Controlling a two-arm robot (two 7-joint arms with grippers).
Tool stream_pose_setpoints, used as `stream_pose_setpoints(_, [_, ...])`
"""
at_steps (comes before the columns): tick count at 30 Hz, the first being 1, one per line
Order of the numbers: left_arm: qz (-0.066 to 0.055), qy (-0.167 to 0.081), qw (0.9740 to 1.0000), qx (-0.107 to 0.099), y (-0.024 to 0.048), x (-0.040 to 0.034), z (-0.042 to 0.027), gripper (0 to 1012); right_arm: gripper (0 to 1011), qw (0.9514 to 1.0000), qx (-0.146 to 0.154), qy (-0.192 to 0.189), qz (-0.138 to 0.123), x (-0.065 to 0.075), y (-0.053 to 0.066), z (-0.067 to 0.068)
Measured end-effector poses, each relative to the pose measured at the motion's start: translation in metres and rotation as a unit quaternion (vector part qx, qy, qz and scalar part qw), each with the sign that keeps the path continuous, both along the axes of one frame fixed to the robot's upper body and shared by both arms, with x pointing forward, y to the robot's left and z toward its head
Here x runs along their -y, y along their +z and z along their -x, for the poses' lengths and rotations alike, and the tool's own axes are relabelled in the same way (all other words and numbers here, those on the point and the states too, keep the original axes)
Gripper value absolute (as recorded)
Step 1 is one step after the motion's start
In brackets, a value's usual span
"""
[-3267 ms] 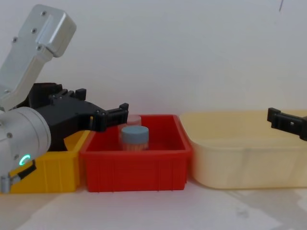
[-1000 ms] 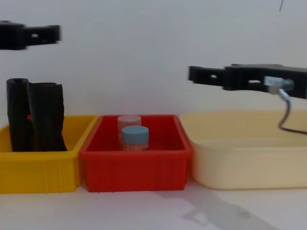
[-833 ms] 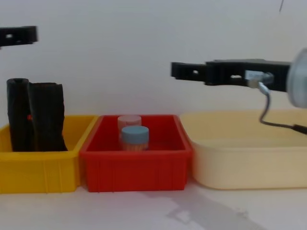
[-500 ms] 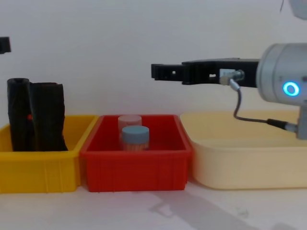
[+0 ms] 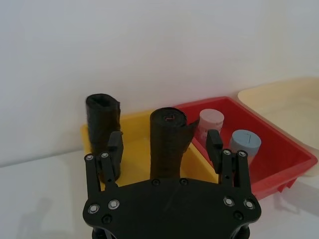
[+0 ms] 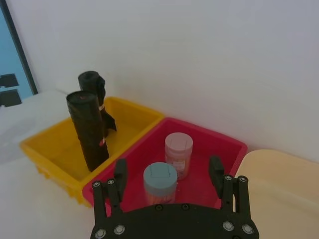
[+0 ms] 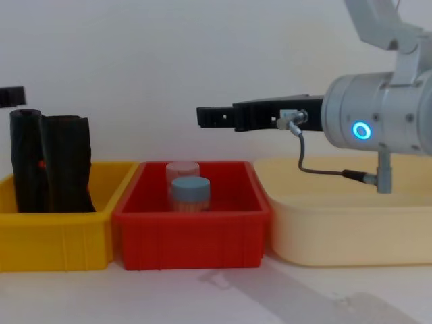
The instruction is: Pick up the garbage bag with the one hand and transfer it to the other hand.
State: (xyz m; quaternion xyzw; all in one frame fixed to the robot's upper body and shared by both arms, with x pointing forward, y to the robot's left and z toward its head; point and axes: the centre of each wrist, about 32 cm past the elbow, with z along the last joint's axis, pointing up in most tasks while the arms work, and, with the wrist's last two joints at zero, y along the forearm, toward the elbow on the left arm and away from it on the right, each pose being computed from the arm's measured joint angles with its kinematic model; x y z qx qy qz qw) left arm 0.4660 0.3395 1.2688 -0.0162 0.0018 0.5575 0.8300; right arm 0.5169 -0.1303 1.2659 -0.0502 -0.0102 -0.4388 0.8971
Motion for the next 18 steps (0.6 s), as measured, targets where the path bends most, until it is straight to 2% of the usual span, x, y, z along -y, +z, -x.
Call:
stream_pose_setpoints(5, [0.004,-0.023,0.9996,-0.014,-0.0073,0.0002,-0.0302,1000,1001,1.0000,-0.008,0.000,0.006,-0.002,-0.003,-0.011])
stream_pose_setpoints(9, [0.005,-0.034,0.9992,-0.019,-0.0089,0.0015,-0.0449,1000,1001,0.9999,-0.011,0.001,0.008,-0.003,-0.004,-0.016])
stream_pose_setpoints(10, [0.005,-0.039,0.9989,-0.025,-0.0117,0.0024,-0.0503,1000,1001,0.9999,-0.013,0.002,0.009,-0.004,-0.004,-0.018])
stream_pose_setpoints(13, [0.006,-0.049,0.9983,-0.031,-0.0140,0.0042,-0.0622,1001,1001,0.9998,-0.014,0.003,0.010,-0.004,-0.004,-0.022])
stream_pose_setpoints(15, [0.006,-0.056,0.9978,-0.035,-0.0149,0.0053,-0.0672,1001,1001,0.9998,-0.015,0.004,0.011,-0.004,-0.004,-0.023])
stream_pose_setpoints(16, [0.007,-0.062,0.9973,-0.039,-0.0160,0.0063,-0.0728,1000,1001,0.9998,-0.017,0.005,0.011,-0.004,-0.004,-0.025])
stream_pose_setpoints(18, [0.007,-0.069,0.9968,-0.041,-0.0165,0.0071,-0.0775,1001,1001,0.9997,-0.018,0.006,0.012,-0.005,-0.004,-0.027])
